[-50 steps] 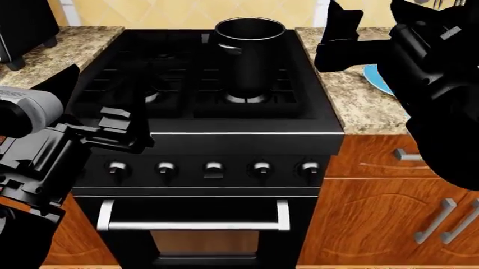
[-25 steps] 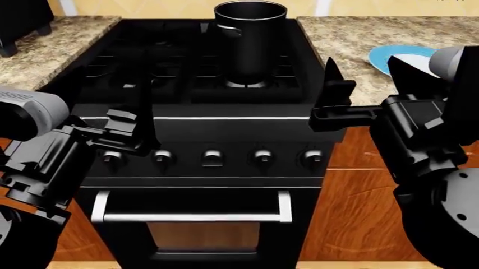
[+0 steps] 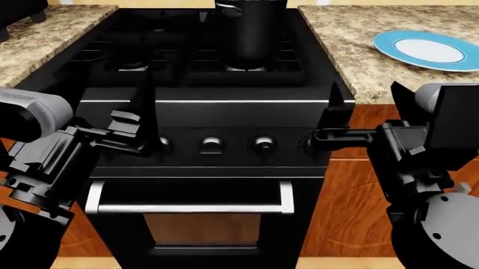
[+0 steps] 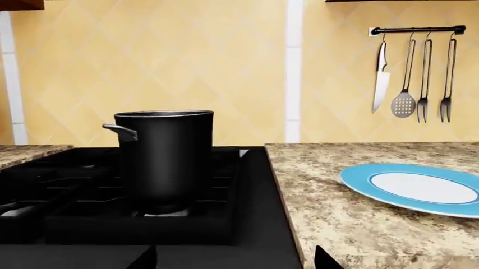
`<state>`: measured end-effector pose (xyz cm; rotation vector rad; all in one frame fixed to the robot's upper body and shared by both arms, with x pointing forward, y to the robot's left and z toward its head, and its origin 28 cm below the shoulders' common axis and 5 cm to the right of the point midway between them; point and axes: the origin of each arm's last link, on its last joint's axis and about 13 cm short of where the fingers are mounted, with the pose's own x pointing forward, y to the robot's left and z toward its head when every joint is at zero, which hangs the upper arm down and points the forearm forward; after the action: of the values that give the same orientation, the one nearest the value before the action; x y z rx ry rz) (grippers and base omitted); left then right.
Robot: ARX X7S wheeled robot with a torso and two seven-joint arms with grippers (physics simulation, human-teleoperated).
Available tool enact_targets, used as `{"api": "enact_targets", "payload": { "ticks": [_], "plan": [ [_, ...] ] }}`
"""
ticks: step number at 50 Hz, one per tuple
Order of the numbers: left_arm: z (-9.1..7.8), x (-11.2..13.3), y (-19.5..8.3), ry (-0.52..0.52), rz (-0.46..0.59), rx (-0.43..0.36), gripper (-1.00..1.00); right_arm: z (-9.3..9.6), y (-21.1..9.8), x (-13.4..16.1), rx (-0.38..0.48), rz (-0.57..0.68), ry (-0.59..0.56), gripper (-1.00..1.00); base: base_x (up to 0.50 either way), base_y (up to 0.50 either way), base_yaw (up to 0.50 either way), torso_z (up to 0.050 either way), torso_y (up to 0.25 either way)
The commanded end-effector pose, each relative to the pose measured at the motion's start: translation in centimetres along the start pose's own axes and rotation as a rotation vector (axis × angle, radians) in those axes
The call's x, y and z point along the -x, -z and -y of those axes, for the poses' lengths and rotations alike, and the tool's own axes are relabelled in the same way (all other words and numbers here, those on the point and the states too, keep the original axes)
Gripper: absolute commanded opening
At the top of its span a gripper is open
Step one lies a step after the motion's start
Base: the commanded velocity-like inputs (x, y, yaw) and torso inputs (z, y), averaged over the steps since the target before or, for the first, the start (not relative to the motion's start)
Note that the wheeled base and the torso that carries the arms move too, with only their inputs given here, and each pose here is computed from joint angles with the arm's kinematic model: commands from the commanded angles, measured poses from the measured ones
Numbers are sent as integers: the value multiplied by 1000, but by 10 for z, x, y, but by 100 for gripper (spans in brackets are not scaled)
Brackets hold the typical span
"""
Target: Frozen meat rests on a plate on the counter. Retrieve the meat and place it in a pot on a burner. Then turn the burner on.
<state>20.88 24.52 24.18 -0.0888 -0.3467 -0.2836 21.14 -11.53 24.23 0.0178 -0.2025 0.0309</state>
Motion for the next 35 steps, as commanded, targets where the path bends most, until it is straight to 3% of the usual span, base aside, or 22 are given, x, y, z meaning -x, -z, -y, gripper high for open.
{"api": "enact_targets", "payload": {
  "ticks": [1,11,35],
  "plan": [
    [1,-1,1,6,-5,1,100,1,10,-4,3,-5,26,100,0,0,0,-50,0],
    [-1,-3,3,3,-8,4,100,3,22,-15,-5,-31,33,100,0,0,0,-50,0],
    [2,-3,4,9,-14,-3,100,0,37,-10,1,-76,-1,100,0,0,0,-50,0]
  ]
}}
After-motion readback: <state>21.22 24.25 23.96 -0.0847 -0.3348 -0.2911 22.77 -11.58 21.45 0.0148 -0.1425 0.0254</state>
